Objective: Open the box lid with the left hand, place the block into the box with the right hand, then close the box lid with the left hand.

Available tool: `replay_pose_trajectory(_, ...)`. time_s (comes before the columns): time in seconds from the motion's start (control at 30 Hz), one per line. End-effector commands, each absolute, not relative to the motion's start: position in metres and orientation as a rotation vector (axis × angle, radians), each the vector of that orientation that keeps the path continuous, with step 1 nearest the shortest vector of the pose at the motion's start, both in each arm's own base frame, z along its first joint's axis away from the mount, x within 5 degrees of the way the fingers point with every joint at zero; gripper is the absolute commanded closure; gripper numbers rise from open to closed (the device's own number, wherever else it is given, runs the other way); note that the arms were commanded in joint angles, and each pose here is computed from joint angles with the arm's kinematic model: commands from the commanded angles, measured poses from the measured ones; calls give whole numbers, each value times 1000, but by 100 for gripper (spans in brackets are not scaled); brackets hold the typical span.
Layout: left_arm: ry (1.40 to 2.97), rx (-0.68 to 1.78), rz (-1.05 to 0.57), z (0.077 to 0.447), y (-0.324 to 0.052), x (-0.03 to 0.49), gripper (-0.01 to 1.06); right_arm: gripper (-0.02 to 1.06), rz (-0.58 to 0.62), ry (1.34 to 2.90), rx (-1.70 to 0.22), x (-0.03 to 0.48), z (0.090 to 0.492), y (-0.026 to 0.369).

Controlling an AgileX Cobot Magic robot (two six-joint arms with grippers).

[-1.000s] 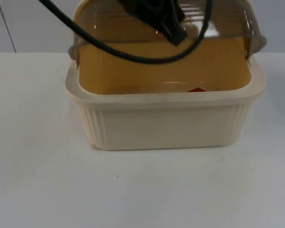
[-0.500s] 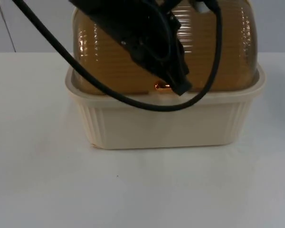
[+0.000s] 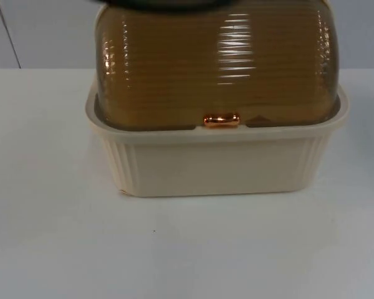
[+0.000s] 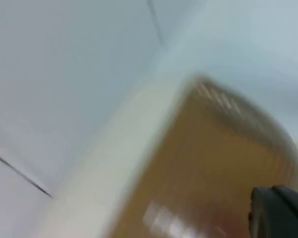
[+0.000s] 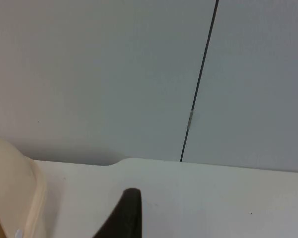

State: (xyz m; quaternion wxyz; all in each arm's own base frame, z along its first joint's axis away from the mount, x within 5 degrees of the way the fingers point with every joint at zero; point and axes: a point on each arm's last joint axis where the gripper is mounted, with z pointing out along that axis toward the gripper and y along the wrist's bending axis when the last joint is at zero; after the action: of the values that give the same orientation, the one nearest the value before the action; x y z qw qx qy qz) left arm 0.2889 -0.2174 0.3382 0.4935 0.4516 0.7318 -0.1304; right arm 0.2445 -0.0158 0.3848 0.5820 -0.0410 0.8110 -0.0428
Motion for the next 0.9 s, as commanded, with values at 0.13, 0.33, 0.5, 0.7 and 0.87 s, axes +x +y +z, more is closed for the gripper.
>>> replay_pose_trajectory(0.13,1623,911,-255,392,-186,278,105,11,-102,1885,-103,243,387,-15)
replay_pose_trajectory(0.33,1603,768,-129,419,-131,280,105,11,-102,1885,-103,243,387,-15)
replay_pose_trajectory(0.5,1694,451,-149,427,-77,291,105,11,-101,1885,-102,243,387,-15)
replay_pose_trajectory(0.7,1806,178,-136,421,-19,299,105,11,-96,1884,-98,243,387,-15)
replay_pose_trajectory(0.87,1844,113,-87,416,6,299,105,11,-97,1878,-97,243,387,-15)
